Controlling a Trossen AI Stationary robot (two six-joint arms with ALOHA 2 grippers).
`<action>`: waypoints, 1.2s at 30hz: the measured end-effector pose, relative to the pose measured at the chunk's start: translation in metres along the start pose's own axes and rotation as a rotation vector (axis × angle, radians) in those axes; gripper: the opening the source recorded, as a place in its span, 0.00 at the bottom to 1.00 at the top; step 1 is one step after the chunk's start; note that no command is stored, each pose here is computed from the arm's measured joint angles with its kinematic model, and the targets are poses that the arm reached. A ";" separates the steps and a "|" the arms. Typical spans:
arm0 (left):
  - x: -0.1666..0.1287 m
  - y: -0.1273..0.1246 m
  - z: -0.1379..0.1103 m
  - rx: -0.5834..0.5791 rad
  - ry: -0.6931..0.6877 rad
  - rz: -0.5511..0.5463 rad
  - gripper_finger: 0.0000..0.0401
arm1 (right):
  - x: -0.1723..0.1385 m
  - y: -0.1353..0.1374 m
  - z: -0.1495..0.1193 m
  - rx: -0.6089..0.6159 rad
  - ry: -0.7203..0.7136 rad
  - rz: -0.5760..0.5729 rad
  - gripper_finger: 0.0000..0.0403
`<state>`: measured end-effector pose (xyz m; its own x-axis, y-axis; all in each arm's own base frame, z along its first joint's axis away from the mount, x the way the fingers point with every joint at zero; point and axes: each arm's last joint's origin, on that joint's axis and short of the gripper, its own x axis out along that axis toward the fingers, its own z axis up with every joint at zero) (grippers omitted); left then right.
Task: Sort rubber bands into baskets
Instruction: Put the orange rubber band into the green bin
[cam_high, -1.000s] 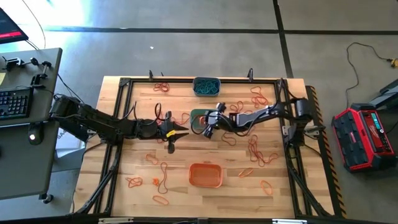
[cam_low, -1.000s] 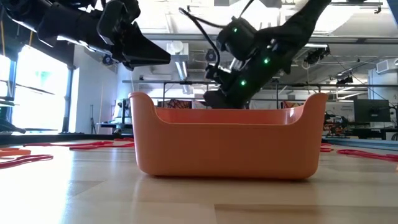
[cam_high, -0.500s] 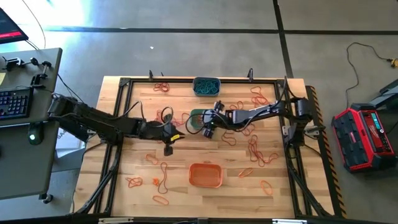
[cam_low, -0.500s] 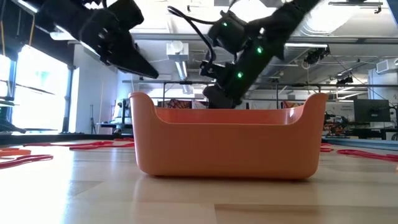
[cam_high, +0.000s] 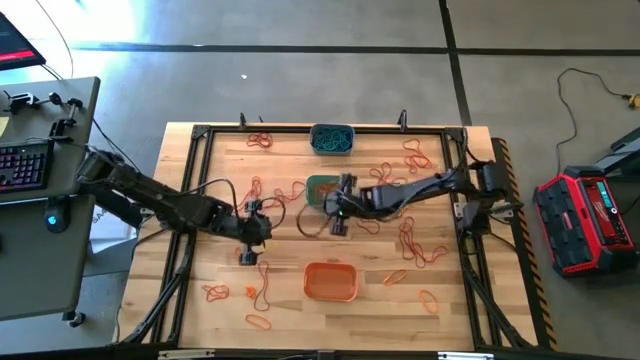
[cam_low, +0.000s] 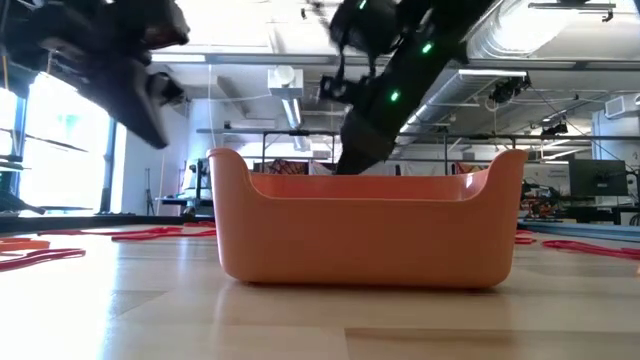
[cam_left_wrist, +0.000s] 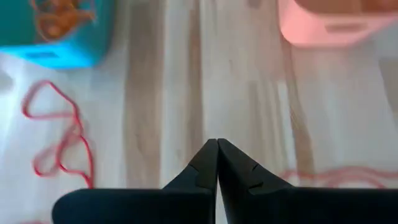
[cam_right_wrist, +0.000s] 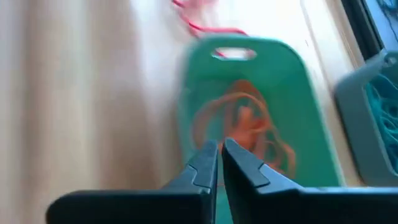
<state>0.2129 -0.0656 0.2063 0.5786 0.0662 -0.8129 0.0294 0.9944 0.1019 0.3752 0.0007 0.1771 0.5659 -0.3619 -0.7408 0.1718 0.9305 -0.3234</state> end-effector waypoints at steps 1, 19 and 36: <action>-0.001 -0.002 -0.002 0.001 0.015 -0.007 0.00 | -0.006 0.004 0.001 0.006 -0.036 0.010 0.01; -0.007 -0.026 -0.021 -0.078 0.176 -0.153 0.13 | -0.054 0.036 -0.069 0.242 -0.312 0.127 0.00; 0.030 -0.053 -0.038 -0.098 0.320 -0.135 0.27 | -0.059 0.046 -0.074 0.214 -0.314 0.108 0.00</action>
<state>0.1972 -0.1129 0.1547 0.2903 -0.0595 -0.9551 0.0008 0.9981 -0.0620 0.2898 0.0611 0.1618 0.8036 -0.2572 -0.5368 0.2433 0.9650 -0.0982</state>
